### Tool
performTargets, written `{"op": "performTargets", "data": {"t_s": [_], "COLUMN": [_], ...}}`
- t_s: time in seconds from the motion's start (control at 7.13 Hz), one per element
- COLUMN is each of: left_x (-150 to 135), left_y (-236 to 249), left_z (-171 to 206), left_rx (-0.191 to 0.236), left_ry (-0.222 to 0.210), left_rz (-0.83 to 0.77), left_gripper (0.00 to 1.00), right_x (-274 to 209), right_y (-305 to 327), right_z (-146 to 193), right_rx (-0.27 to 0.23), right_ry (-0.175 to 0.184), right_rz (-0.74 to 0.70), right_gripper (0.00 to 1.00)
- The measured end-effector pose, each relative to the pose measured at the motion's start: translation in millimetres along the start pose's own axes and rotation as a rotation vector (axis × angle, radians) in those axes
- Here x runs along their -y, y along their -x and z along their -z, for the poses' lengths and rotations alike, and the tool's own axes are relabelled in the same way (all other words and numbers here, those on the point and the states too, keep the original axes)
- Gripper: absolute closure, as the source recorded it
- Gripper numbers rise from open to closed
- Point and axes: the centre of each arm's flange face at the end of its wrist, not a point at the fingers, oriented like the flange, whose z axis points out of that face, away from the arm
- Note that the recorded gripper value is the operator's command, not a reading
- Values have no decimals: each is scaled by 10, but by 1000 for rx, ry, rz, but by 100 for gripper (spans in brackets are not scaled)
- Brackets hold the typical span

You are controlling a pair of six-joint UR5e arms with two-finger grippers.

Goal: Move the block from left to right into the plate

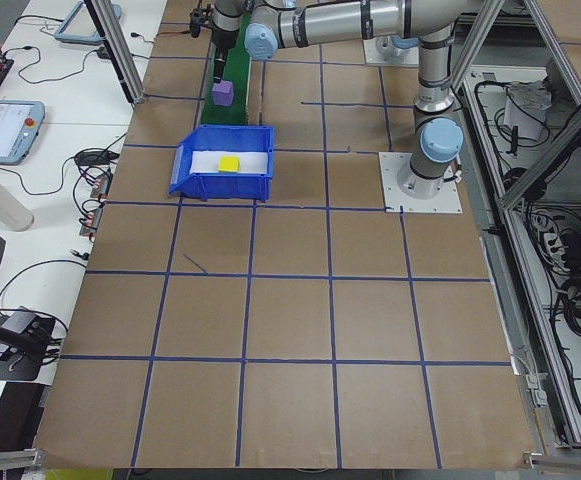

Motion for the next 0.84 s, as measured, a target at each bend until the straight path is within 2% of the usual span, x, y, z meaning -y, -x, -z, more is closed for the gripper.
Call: {"op": "performTargets", "data": {"t_s": [0.14,0.42,0.56,0.84], "left_x": [23,-63,-74,-54], "left_y": [463,1266,1511,1706], "left_z": [33,-265,-522,-1094], "left_rx": [19,58,64,56], "left_ry": [39,162,198,253], "left_rz": [16,11,8,-31], "left_gripper": [0,0,0,0], "right_x": [91,379,531,784], "right_y": [-2,-8,3,62], "right_z": [-53,-225,-330,-531], "right_rx": [-7,-7,8,71], "right_ry": [-7,-29,-50,-86], "right_rz": [43,70,65,44], "right_gripper": [0,0,0,0]}}
